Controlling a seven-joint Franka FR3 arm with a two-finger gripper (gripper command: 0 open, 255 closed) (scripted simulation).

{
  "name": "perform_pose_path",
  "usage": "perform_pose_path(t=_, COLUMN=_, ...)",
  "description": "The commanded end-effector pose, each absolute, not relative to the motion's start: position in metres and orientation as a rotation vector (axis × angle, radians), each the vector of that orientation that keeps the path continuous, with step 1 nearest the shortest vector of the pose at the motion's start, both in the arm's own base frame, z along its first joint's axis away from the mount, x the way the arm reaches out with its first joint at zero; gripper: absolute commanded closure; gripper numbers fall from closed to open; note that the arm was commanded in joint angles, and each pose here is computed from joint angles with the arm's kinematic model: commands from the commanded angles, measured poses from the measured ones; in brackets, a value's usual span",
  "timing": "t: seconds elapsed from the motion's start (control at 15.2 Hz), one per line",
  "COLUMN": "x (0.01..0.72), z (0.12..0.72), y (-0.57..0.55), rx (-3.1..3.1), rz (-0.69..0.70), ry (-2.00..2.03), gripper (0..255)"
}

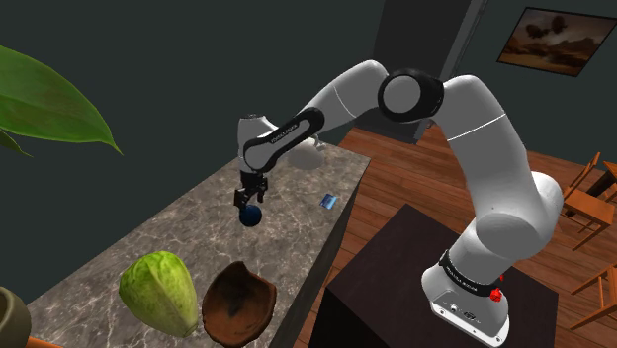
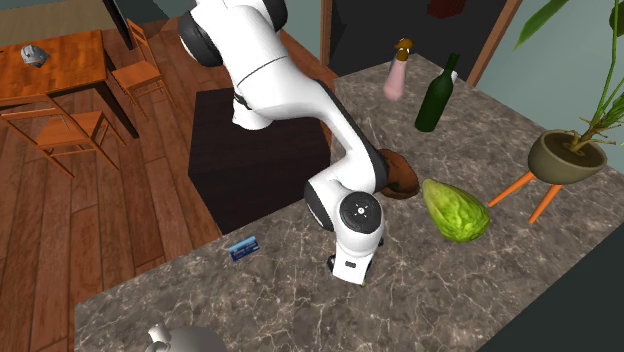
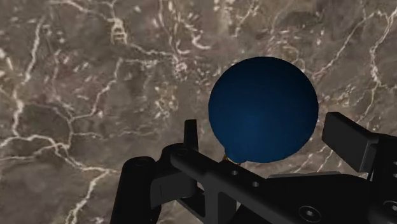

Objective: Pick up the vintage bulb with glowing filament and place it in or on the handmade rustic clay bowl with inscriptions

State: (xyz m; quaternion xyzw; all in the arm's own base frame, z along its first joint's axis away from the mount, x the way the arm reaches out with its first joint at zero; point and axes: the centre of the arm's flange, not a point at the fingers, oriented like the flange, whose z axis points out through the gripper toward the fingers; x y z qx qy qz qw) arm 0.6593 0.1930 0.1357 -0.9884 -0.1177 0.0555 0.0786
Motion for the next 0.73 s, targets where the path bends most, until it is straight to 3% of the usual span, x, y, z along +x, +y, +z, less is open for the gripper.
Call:
perform_pose_path(t=0.0, x=0.657, z=0.126, y=0.196, rx=-2.964, rz=0.168, ry=-0.349, gripper=0)
perform_pose_path(t=0.66, x=0.655, z=0.113, y=0.197, rx=-2.964, rz=0.168, ry=-0.349, gripper=0)
